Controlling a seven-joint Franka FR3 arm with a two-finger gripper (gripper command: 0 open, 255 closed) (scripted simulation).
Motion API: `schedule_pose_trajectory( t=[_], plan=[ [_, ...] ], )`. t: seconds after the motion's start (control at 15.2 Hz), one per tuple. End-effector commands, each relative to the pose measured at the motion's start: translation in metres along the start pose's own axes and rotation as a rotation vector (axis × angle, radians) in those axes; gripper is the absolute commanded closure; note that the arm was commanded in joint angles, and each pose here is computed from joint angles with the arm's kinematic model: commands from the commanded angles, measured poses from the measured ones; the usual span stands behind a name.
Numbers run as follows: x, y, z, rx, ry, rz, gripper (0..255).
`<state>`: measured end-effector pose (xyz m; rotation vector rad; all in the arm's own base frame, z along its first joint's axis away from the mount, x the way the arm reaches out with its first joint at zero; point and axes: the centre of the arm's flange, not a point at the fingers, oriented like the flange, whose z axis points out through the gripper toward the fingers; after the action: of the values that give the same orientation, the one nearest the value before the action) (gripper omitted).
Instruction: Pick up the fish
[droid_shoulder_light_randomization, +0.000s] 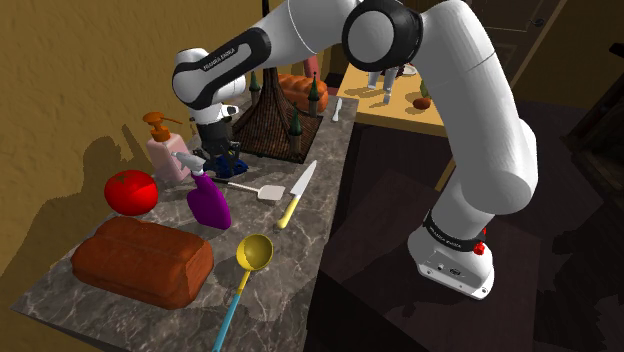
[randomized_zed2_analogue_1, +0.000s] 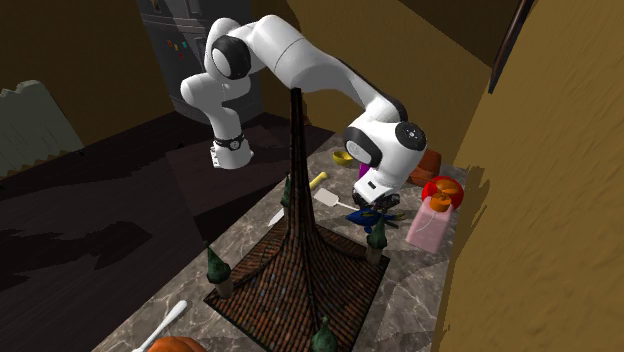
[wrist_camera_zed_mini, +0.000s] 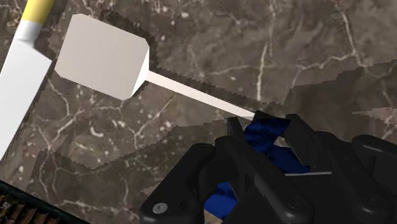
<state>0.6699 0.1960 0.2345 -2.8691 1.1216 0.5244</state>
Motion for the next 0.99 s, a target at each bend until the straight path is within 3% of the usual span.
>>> schedule_pose_trajectory(
  t=[0.0,0.33,0.92],
  plan=[
    [0.0,0.0,0.0,0.0,0.0,0.0,255],
    [0.0,0.0,0.0,0.0,0.0,0.0,255],
    [-0.015,0.005,-0.045,0.0,0.0,0.0,255]
  ],
)
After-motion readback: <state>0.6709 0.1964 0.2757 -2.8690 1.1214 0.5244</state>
